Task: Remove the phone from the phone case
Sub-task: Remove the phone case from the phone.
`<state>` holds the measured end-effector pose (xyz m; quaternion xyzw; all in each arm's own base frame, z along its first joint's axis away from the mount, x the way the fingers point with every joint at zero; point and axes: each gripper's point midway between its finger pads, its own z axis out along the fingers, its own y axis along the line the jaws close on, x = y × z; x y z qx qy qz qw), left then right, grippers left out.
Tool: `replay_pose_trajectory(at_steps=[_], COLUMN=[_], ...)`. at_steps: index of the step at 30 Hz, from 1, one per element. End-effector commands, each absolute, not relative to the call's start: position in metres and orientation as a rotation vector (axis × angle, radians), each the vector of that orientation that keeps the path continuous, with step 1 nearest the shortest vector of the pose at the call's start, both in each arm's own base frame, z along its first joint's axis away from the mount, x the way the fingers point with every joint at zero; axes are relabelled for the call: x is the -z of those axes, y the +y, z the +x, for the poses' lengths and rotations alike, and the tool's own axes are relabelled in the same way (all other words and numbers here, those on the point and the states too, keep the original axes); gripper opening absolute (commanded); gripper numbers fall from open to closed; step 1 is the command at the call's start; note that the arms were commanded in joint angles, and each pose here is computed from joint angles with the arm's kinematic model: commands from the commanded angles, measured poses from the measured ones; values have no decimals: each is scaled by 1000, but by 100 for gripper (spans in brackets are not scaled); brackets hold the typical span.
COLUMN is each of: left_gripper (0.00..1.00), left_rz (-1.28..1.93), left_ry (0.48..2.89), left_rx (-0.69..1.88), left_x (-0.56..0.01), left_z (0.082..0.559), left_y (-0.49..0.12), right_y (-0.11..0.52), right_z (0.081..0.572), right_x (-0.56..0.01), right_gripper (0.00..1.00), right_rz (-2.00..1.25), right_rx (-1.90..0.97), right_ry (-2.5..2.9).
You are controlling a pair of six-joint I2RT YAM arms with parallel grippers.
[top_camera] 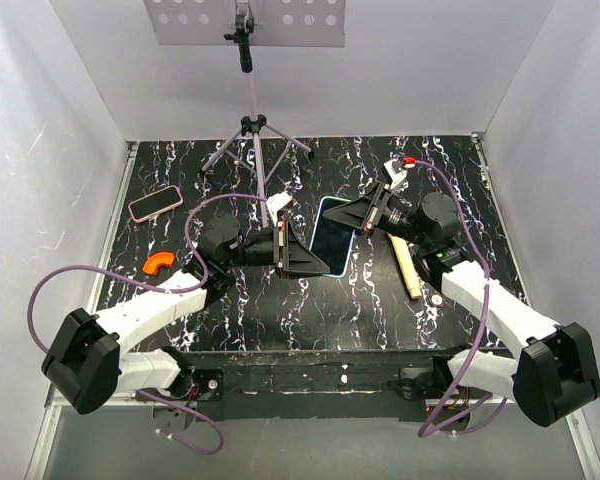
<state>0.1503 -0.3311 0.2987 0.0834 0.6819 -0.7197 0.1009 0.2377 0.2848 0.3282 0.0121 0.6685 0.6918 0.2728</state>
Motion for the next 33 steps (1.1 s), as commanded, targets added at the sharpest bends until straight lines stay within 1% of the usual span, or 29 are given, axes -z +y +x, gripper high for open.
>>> replay_pose_trajectory(at_steps=[1,3,6,7,11,22,25,27,30,31,33], left_gripper=[8,20,31,32,32,26,19,11,5,1,0], left_rz=[309,304,289,277,267,303,311,321,358,381,433], left_ry=[1911,1927,1923,1932,1946,1949,1951,1945,1924,1908,1874], left_rx=[2106,2121,2166,2173,2173,2163,2164,2164,2149,2136,2100], left_x=[-329,-326,-325,-323,-319,-320,-321,-322,-325,-328,-332], left_z=[151,150,147,146,144,143,144,145,146,145,145], left_y=[-330,-331,-330,-329,-327,-328,-329,-330,-331,-331,-331], right_y=[286,284,280,279,276,269,269,269,269,270,272], right_z=[233,235,241,243,247,253,252,252,254,255,256], right_x=[-345,-345,-344,-344,-347,-342,-341,-339,-330,-325,-316], right_gripper=[1,1,1,1,1,1,1,1,1,1,1], right_rz=[-53,-36,-8,-2,0,53,53,57,93,112,138], right_rx=[-1886,-1898,-1898,-1898,-1903,-1898,-1901,-1903,-1890,-1884,-1878], right_ry=[1714,1705,1694,1691,1681,1689,1693,1702,1742,1771,1840])
